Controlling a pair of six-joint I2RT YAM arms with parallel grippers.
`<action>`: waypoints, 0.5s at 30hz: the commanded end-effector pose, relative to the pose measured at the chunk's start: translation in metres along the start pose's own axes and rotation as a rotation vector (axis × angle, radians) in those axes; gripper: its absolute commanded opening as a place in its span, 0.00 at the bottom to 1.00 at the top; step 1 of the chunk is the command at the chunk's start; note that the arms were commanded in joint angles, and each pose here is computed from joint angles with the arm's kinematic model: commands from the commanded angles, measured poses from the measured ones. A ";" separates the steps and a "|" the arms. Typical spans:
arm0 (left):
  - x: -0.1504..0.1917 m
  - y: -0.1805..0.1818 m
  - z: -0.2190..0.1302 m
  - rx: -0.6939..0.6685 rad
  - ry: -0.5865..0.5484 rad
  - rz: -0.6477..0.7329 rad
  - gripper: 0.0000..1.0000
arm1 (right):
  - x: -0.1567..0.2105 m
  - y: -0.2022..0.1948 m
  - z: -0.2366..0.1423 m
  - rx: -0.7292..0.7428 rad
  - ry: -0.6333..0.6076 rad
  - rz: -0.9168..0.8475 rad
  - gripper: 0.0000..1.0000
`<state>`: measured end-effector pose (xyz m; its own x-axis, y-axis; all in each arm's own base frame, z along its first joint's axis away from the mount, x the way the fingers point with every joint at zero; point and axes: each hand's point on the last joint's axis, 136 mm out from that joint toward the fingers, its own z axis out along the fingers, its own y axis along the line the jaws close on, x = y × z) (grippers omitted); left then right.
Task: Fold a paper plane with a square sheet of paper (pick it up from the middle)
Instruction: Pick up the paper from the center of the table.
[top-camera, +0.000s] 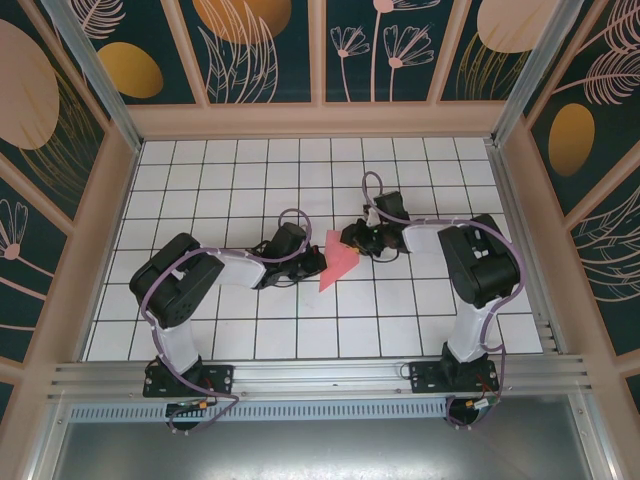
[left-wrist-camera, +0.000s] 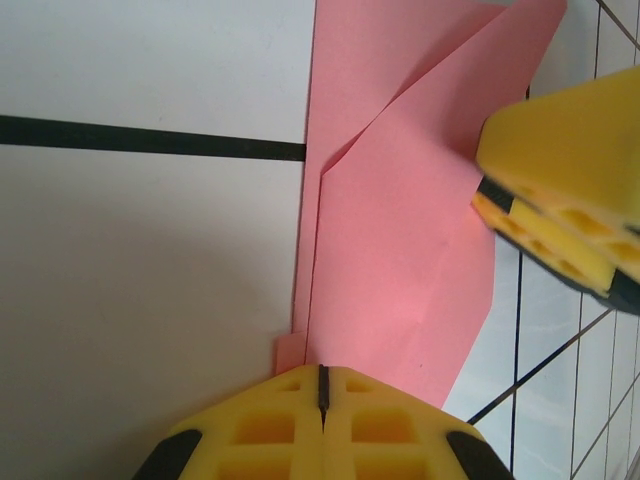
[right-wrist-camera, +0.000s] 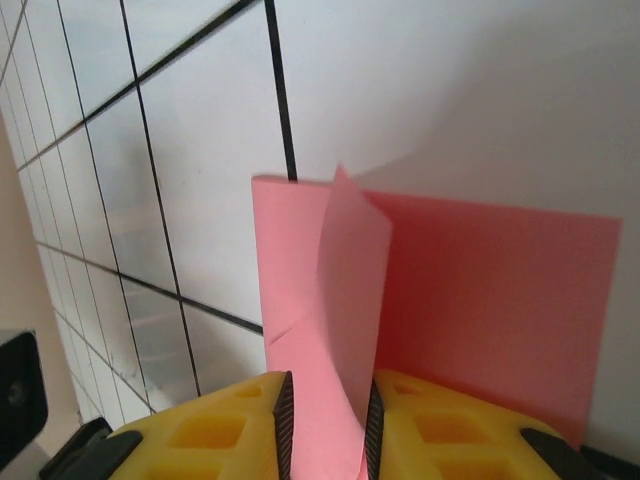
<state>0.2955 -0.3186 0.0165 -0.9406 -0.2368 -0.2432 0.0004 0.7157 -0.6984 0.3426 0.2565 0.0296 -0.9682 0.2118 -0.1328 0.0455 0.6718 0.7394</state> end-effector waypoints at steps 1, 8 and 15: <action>0.005 0.009 -0.006 -0.049 0.009 0.015 0.00 | 0.010 0.016 -0.004 -0.071 0.013 -0.044 0.26; -0.011 -0.020 -0.025 0.025 -0.049 0.039 0.13 | 0.024 0.015 0.002 -0.096 0.025 -0.028 0.10; -0.035 -0.035 -0.074 0.095 -0.166 0.011 0.59 | -0.002 0.056 -0.035 -0.268 -0.077 -0.056 0.01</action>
<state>0.3038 -0.3021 0.0936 -0.8872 -0.3089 -0.3426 0.0632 0.6543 -0.7536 0.3206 0.2650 0.0383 -0.9704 0.2098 -0.1197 0.0291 0.5934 0.8044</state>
